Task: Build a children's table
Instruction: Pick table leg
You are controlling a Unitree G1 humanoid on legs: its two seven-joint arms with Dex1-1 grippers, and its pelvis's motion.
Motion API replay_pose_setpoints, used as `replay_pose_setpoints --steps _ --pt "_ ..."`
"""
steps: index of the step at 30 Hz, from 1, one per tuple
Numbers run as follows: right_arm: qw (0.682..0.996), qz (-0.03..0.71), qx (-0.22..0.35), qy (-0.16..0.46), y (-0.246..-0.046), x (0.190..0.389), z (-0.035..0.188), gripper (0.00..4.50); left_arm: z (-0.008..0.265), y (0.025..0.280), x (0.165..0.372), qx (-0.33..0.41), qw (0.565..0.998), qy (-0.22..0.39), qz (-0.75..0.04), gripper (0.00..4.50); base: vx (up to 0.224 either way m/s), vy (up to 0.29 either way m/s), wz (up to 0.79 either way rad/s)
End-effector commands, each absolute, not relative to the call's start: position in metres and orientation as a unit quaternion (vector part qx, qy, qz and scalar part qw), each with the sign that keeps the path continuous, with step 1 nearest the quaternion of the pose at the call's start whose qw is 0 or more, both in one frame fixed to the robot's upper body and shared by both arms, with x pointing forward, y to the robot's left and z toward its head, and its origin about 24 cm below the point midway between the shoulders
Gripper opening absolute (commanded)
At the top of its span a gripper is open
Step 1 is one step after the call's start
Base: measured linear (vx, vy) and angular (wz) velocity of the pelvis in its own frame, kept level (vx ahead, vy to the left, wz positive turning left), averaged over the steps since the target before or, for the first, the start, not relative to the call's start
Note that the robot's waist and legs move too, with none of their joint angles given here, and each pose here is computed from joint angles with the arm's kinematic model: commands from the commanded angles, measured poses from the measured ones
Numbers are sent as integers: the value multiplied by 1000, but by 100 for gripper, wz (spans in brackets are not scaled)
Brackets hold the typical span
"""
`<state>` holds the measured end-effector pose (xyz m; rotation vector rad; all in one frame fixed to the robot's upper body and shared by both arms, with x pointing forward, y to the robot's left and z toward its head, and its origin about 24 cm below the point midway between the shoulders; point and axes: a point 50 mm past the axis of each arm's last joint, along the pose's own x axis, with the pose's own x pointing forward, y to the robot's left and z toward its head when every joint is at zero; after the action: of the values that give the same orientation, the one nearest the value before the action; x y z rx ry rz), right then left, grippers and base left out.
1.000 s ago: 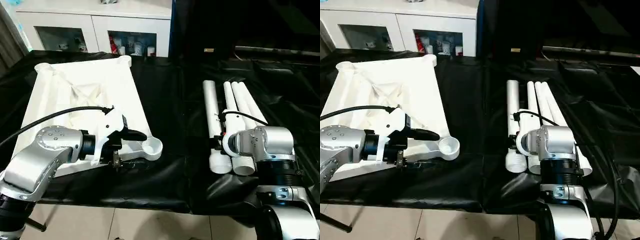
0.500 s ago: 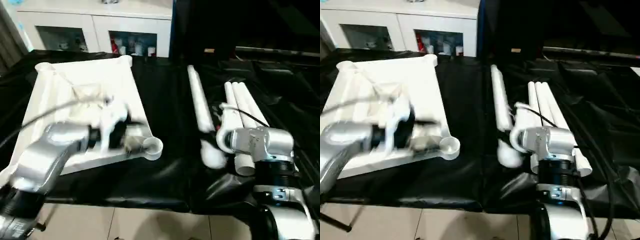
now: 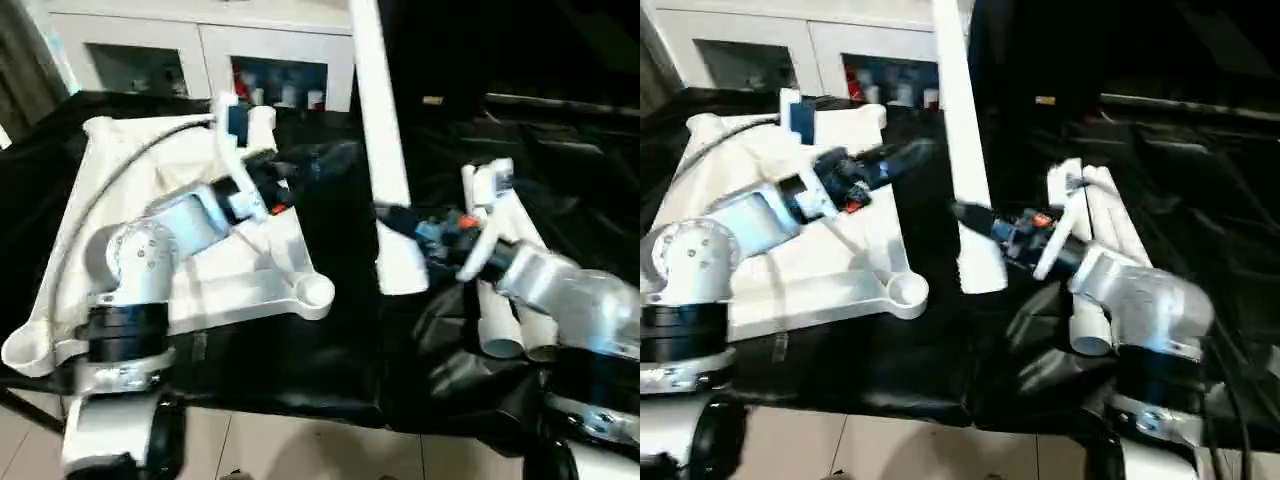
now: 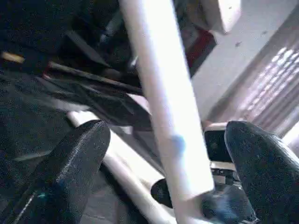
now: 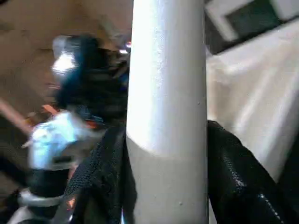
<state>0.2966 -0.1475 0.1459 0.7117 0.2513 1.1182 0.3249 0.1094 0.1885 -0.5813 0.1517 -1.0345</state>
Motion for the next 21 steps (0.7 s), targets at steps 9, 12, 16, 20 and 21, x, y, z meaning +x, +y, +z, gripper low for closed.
replay_pose_setpoints --steps 9,12,16,20,21 --pt "758 558 315 118 -143 282 144 191 203 95 313 -335 782 70 -521 450 0 0 0" --pt "765 554 303 128 -138 284 142 191 202 91 311 -333 780 77 -524 450 0 0 0" --pt "767 554 295 132 -135 284 141 191 199 89 309 -332 781 87 -522 450 0 0 0" --pt "766 559 287 136 -131 283 141 191 195 87 306 -322 785 101 -520 450 0 0 0" --pt "766 561 283 137 -131 283 140 191 194 87 306 -321 786 105 -517 450 0 0 0"
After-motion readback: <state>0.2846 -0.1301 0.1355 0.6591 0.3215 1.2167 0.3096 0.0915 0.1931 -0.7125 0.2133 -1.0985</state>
